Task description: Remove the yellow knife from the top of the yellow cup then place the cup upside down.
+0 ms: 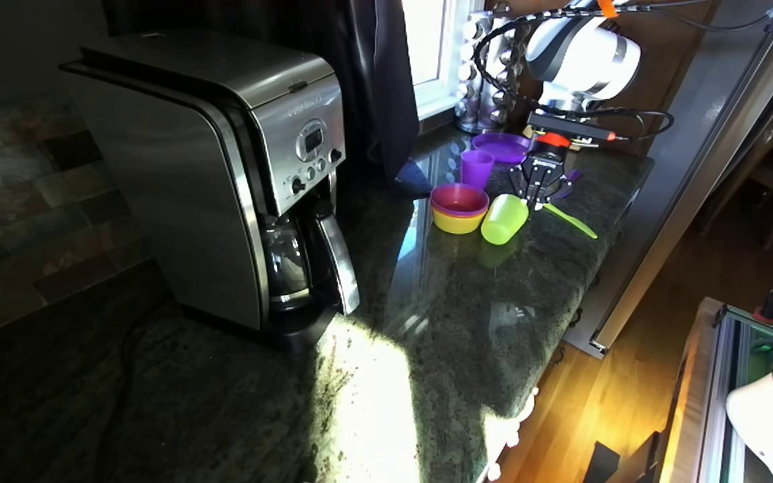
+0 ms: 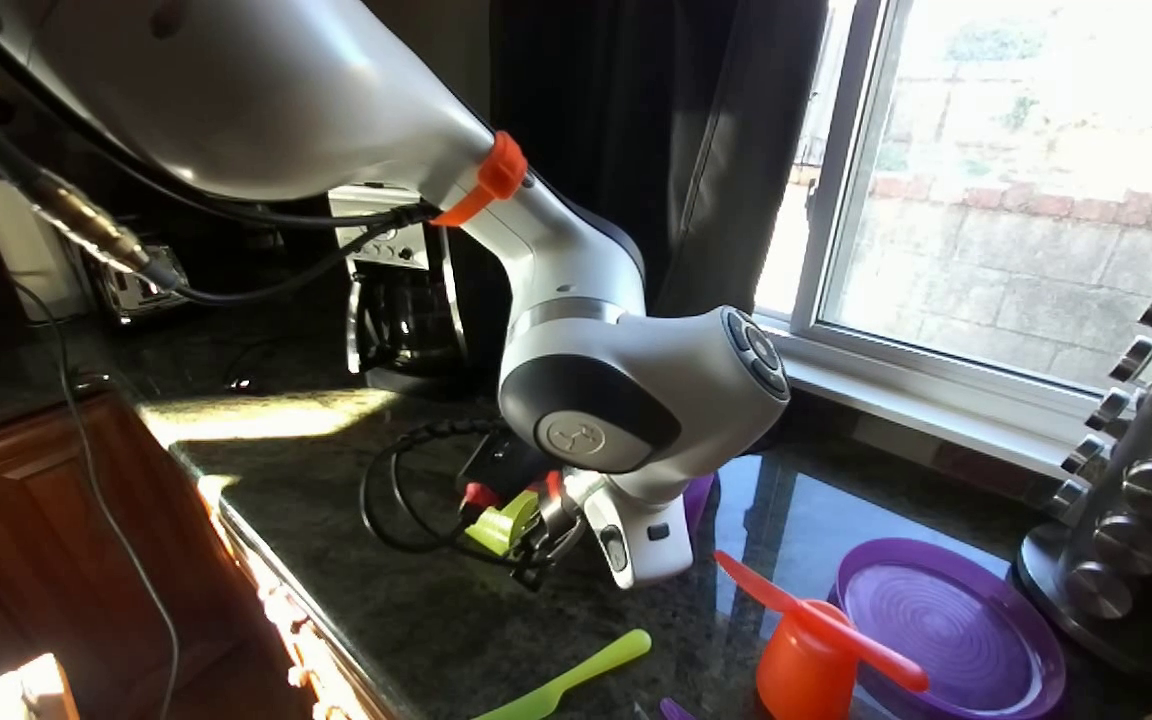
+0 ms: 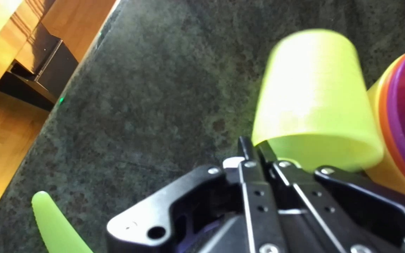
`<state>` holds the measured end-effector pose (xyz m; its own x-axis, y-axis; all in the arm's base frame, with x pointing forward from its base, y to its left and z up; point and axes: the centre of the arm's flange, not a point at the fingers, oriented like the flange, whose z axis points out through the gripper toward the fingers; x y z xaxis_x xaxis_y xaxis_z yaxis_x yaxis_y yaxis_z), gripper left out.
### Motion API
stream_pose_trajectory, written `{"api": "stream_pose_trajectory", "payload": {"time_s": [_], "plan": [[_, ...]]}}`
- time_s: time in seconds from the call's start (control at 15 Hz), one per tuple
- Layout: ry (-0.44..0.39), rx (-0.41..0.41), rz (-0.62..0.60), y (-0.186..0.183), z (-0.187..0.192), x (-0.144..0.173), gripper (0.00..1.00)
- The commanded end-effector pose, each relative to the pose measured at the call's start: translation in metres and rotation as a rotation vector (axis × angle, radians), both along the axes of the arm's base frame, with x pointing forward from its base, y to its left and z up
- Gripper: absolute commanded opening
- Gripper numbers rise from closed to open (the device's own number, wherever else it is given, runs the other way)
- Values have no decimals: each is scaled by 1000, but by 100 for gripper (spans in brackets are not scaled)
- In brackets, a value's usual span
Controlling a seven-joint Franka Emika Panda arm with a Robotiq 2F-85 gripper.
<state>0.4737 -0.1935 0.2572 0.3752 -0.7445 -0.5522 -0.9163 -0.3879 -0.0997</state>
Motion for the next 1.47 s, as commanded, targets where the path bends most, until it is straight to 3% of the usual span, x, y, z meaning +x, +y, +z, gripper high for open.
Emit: {"api": "stream_pose_trajectory", "payload": {"time_s": [0.0,0.4,1.0,1.4], "plan": [[-6,-11,-7,-3,3,0,0],[-95,-126,13,-4,35,-13,1],[-296,-579,264,16,101,-61,1],[-554,-815,386,50,105,-73,1]]}}
